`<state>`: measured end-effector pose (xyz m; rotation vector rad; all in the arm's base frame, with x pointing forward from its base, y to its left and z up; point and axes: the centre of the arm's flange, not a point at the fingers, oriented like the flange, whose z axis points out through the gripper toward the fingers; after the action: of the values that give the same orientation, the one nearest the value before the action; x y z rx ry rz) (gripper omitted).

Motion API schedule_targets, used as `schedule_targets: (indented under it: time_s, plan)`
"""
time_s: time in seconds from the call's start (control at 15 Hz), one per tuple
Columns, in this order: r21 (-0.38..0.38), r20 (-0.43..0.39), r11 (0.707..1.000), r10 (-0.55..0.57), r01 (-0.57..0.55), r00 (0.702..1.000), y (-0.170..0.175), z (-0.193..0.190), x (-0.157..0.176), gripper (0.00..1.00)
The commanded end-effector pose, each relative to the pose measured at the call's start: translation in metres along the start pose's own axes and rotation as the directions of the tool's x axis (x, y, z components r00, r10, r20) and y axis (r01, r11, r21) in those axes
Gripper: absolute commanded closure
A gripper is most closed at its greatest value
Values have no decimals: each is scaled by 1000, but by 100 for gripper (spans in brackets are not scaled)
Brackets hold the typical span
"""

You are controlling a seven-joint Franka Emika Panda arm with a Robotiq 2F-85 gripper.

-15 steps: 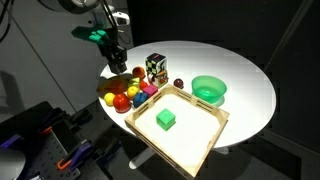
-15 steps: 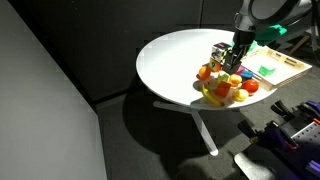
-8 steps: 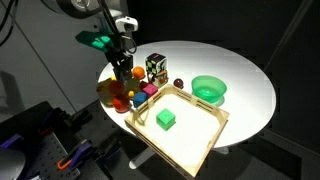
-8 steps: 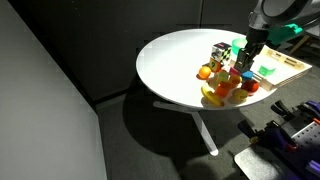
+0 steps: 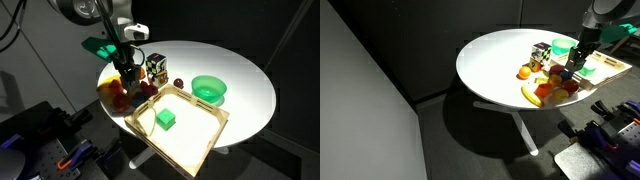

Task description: Pick up the gray block and put it in the tray

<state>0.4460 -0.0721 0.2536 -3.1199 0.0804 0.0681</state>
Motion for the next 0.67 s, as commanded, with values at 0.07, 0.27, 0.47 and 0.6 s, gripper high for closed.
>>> schedule_targets:
  time_s: [0.07,0.27,0.47,0.6]
  plan:
    - [11,-1,998,63,-63,998,38,-4,-8,73]
    - [9,-2,995,103,-103,995,58,-2,-8,73]
    - [12,1,990,140,-140,990,79,-1,-10,73]
    - [15,7,987,162,-162,987,92,1,-12,73]
